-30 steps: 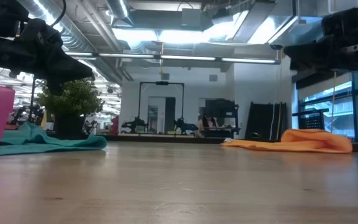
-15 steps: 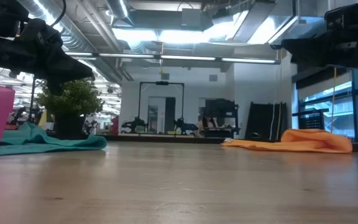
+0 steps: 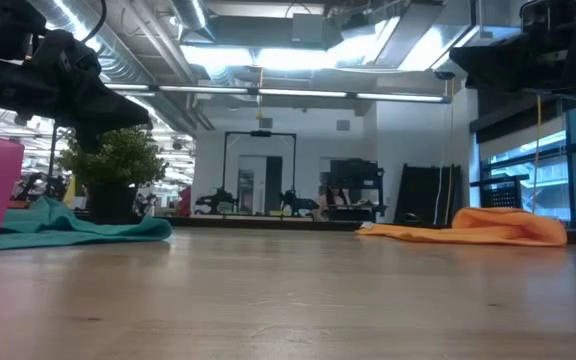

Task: Roll microfiber towels into tight, uniform cylinder then place into a basket
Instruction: Fold the yellow microfiber cloth

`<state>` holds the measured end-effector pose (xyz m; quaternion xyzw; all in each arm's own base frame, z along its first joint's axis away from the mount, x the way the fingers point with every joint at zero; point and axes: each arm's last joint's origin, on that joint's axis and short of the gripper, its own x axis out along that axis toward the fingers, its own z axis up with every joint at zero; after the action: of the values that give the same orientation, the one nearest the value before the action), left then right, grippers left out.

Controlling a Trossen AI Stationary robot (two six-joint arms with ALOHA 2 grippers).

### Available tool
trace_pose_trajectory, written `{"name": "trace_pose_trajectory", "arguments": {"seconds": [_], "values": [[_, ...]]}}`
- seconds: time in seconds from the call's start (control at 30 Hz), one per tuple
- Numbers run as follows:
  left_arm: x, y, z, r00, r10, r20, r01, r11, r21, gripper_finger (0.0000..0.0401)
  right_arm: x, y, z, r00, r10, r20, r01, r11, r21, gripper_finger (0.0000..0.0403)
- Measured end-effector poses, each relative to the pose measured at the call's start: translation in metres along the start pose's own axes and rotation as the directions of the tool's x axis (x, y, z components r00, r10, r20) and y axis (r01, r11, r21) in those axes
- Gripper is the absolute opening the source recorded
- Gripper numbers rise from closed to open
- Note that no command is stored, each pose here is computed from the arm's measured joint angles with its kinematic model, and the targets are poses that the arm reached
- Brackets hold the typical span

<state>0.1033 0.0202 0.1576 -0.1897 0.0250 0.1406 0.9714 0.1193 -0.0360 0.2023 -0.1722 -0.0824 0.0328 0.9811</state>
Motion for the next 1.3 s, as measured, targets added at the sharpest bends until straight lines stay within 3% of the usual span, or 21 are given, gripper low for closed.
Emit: {"name": "trace_pose_trajectory", "arguments": {"seconds": [0.43, 0.57, 0.7, 0.83, 0.97, 1.07, 1.3], "values": [[0.000, 0.000, 0.001, 1.000, -0.003, 0.006, 0.003, 1.000, 0.000, 0.0041, 0.002, -0.001, 0.000, 0.994, 0.024, -0.102, -0.018, 0.998, 0.059, 0.0001], [0.000, 0.000, 0.001, 1.000, -0.002, 0.005, 0.002, 0.999, 0.045, 0.0041, 0.006, -0.012, 0.020, 0.976, -0.052, -0.211, 0.070, 0.994, 0.079, 0.0000], [0.000, 0.000, 0.001, 1.000, -0.002, 0.005, 0.002, 0.995, 0.095, 0.0041, 0.005, -0.023, 0.042, 0.923, -0.145, -0.357, 0.185, 0.979, 0.080, 0.0000], [0.000, 0.000, 0.001, 1.000, -0.002, 0.005, 0.002, 0.995, 0.103, 0.0041, 0.004, -0.031, 0.055, 0.842, -0.228, -0.489, 0.293, 0.954, 0.058, 0.0000], [0.000, -0.001, 0.000, 1.000, -0.028, -0.006, 0.028, 0.994, 0.105, 0.0041, 0.006, -0.035, 0.058, 0.752, -0.232, -0.617, 0.383, 0.916, 0.122, 0.0000], [0.000, -0.002, 0.000, 0.998, -0.062, -0.020, 0.064, 0.992, 0.104, 0.0041, 0.007, -0.038, 0.052, 0.625, -0.245, -0.741, 0.496, 0.858, 0.134, 0.0000], [0.000, -0.002, 0.000, 0.997, -0.075, -0.025, 0.077, 0.989, 0.123, 0.0041, 0.014, -0.049, 0.042, 0.269, -0.360, -0.894, 0.764, 0.645, -0.029, 0.0000]]}}
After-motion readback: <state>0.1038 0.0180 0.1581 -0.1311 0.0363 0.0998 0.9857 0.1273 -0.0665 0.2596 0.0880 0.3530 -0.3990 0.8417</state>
